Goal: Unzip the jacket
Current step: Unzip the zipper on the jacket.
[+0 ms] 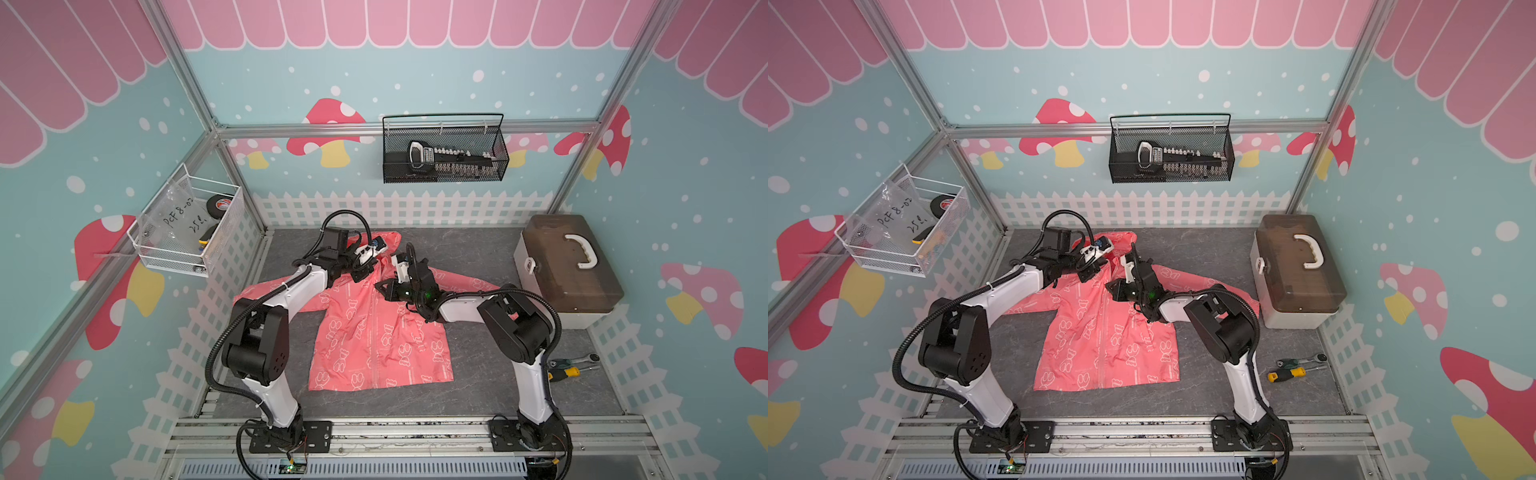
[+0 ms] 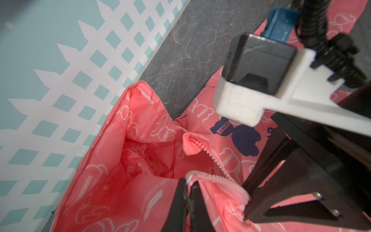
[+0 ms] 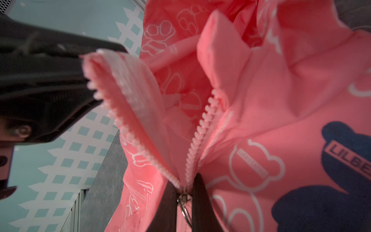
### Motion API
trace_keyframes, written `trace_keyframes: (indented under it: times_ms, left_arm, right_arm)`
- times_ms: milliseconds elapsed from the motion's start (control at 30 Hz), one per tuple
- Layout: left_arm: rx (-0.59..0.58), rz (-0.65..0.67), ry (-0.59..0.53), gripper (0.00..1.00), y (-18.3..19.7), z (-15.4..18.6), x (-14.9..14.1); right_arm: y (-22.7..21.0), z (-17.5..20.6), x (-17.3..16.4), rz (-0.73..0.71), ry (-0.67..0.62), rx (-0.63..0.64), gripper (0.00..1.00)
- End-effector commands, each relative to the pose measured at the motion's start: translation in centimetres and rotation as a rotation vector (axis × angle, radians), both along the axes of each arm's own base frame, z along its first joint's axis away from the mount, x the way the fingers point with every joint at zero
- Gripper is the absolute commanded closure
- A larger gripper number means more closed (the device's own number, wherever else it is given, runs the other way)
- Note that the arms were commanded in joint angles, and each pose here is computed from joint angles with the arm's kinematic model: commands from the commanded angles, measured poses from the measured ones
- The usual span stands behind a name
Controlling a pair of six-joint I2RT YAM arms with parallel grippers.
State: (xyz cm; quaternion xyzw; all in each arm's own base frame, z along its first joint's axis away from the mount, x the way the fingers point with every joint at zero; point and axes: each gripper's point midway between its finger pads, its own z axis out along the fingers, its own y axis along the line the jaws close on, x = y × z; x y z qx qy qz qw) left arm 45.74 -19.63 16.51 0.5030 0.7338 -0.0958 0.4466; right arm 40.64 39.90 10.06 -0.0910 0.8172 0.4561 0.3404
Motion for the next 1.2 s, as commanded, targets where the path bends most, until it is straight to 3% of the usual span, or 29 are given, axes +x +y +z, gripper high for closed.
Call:
trace_keyframes:
  times_ms: [0, 300, 1167]
  left_arm:
    - [-0.006, -0.028, -0.047, 1.00, -0.6, 1.4, 0.1]
    - [-0.001, -0.025, -0.043, 1.00, -0.6, 1.2, 0.2]
    - [0.018, -0.018, -0.032, 1.00, -0.5, 0.6, 0.4]
  right_arm:
    - [0.1, -0.9, -0.6, 0.019, 0.016, 0.015, 0.87]
    - [-0.2, -2.1, -1.4, 0.031, 0.040, 0.000, 0.81]
    - [-0.3, -3.0, -2.9, 0.074, 0.054, -0.016, 0.81]
